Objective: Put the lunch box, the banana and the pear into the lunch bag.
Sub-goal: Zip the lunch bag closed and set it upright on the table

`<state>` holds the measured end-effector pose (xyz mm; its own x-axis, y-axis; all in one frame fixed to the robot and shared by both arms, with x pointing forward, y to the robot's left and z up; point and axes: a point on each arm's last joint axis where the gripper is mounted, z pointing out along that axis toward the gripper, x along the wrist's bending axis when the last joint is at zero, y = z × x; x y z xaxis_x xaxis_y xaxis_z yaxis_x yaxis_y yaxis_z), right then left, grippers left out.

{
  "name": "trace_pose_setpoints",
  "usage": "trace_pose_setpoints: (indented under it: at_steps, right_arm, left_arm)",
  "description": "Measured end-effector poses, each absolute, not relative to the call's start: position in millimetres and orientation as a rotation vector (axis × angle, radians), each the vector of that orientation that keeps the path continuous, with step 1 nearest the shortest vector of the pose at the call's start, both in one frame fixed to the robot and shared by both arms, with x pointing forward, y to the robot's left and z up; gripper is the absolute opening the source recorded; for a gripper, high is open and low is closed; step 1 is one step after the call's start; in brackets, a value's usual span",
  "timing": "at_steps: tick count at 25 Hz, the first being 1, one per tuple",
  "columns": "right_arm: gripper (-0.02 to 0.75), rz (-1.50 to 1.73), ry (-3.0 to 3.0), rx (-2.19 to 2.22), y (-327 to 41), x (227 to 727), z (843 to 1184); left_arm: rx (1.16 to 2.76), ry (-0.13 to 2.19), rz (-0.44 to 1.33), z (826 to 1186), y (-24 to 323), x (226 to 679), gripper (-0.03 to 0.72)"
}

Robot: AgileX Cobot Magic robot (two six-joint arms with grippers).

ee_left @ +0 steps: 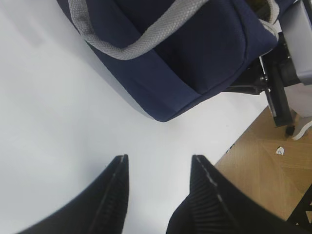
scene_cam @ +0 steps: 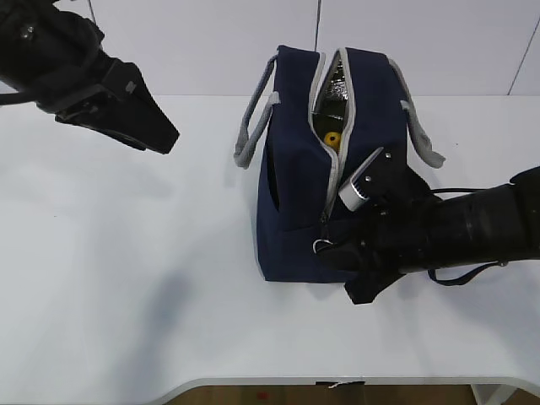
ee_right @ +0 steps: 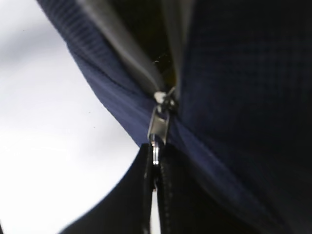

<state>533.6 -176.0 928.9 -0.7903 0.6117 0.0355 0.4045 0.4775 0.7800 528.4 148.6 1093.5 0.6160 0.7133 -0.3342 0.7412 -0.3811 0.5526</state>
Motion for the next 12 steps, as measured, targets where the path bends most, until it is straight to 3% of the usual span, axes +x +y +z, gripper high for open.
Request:
trace_pose_setpoints:
  at_steps: [12]
  right_arm:
    - [0.006, 1.188, 2.49, 0.816, -177.3, 528.7, 941.4]
  left_arm:
    - [2.159, 1.137, -0.053, 1093.5, 148.6, 528.4, 0.317]
